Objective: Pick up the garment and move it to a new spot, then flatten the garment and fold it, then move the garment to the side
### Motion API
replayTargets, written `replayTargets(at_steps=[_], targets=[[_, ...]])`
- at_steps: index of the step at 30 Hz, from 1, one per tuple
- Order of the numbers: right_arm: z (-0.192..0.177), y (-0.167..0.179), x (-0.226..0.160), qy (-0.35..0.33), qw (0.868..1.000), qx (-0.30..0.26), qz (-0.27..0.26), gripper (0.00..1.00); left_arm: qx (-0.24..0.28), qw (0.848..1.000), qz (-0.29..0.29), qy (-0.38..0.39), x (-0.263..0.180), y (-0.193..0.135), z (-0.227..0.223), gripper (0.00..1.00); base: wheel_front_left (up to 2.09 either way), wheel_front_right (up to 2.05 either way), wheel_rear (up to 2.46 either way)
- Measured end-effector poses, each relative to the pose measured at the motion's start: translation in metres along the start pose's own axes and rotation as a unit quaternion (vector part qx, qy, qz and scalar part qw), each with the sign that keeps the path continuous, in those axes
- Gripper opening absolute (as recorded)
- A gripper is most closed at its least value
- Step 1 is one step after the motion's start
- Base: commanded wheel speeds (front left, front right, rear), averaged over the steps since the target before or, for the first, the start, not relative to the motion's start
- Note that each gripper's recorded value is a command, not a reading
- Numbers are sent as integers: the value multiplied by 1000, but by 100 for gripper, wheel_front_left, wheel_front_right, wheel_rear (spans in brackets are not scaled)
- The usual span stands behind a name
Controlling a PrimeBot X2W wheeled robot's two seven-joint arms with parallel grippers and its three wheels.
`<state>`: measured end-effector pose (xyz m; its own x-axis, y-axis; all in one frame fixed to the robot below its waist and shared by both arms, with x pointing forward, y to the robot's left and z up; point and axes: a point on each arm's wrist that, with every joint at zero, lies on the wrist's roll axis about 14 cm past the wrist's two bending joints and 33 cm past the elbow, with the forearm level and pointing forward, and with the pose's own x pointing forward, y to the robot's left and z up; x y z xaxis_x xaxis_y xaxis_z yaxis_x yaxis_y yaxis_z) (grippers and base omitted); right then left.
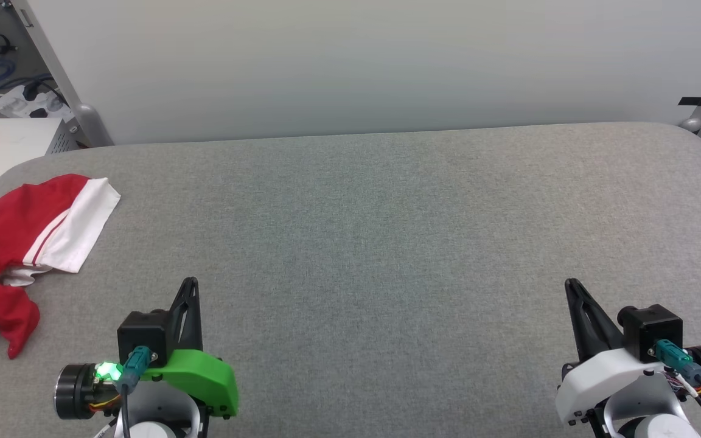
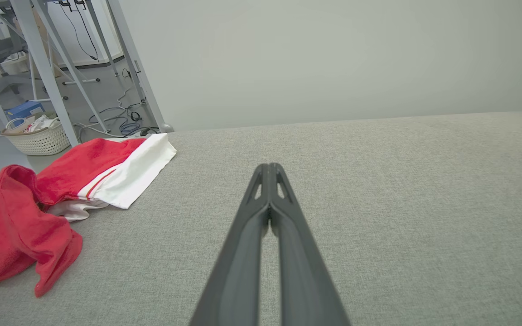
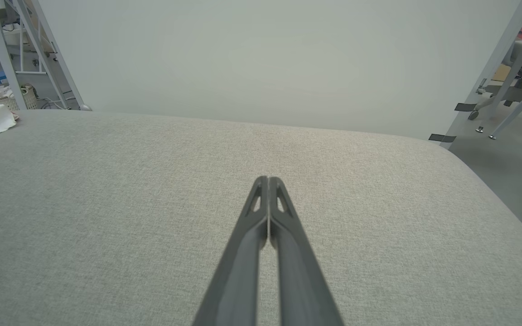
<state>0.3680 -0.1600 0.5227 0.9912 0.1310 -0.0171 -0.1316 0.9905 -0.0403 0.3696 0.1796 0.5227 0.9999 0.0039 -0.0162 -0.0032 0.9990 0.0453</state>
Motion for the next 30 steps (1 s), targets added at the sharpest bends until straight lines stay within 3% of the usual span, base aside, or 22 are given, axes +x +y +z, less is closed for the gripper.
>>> replayTargets(at_steps=[18, 19, 20, 21, 30], targets=[[0, 0, 0, 0, 1000, 0, 0, 0, 0, 1000, 0, 0, 0, 0, 0, 0, 0, 0, 0], [0, 0, 0, 0, 1000, 0, 0, 100, 0, 1000, 0, 0, 0, 0, 0, 100, 0, 0, 0], [0, 0, 0, 0, 1000, 0, 0, 0, 0, 1000, 0, 0, 0, 0, 0, 0, 0, 0, 0], [0, 0, 0, 0, 1000, 0, 0, 100, 0, 1000, 0, 1, 0, 0, 0, 100, 0, 0, 0], [0, -2, 0, -1, 1000, 2, -3, 100, 0, 1000, 3, -4, 0, 0, 1, 100, 0, 0, 0]])
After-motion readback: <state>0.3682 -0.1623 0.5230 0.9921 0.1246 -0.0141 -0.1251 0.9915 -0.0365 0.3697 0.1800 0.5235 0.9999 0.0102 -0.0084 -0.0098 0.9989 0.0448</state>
